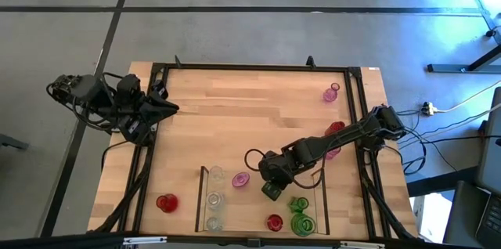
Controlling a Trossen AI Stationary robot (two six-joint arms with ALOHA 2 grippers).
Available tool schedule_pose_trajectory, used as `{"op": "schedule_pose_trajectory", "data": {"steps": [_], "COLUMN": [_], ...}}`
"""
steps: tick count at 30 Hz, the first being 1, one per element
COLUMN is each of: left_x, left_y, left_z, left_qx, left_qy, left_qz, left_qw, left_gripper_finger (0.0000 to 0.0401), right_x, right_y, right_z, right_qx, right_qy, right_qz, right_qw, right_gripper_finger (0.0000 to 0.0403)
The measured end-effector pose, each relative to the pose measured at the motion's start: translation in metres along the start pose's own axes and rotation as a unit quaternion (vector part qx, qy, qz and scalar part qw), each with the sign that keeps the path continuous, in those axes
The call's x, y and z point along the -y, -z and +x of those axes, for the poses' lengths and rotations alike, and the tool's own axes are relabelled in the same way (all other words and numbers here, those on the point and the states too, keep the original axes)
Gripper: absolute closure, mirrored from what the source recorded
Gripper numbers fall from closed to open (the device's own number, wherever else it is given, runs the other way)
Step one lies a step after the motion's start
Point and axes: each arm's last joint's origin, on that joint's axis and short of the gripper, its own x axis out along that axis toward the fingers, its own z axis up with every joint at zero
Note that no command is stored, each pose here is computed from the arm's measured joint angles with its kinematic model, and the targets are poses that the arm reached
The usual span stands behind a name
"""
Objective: Sort vases onto shelf
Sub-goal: Put the green vase aligned with the other green vases on the shelf
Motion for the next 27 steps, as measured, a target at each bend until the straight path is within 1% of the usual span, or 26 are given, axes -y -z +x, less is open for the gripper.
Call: {"op": "schedule_pose_trajectory", "data": {"steps": [4,7,11,15,18,21,27], "left_x": [0.000,0.000,0.000,-0.001,-0.001,-0.001,-0.001], "left_y": [0.000,0.000,0.000,0.000,0.000,0.000,0.000], "left_z": [0.000,0.000,0.000,0.000,0.000,0.000,0.000], "left_qx": [0.000,0.000,0.003,0.004,0.004,0.004,0.006], "left_qy": [0.000,-0.001,-0.009,-0.010,-0.009,-0.010,-0.013], "left_qz": [0.000,0.001,0.006,0.006,0.006,0.006,0.006], "left_qw": [1.000,1.000,1.000,1.000,1.000,1.000,1.000], "left_gripper_finger": [0.0357,0.0357,0.0357,0.0357,0.0357,0.0357,0.0357], "right_x": [0.004,0.008,0.015,0.017,0.019,0.020,0.017], "right_y": [0.003,0.004,0.008,0.009,0.011,0.015,0.024], "right_z": [0.000,0.000,-0.001,-0.001,-0.001,-0.002,0.000], "right_qx": [-0.014,-0.022,-0.025,-0.028,-0.030,-0.031,-0.021], "right_qy": [0.022,0.041,0.084,0.096,0.108,0.129,0.138], "right_qz": [0.005,0.013,0.037,0.051,0.071,0.085,0.120], "right_qw": [1.000,0.999,0.995,0.994,0.991,0.988,0.983], "right_gripper_finger": [0.0375,0.0379,0.0390,0.0393,0.0392,0.0392,0.0393]}}
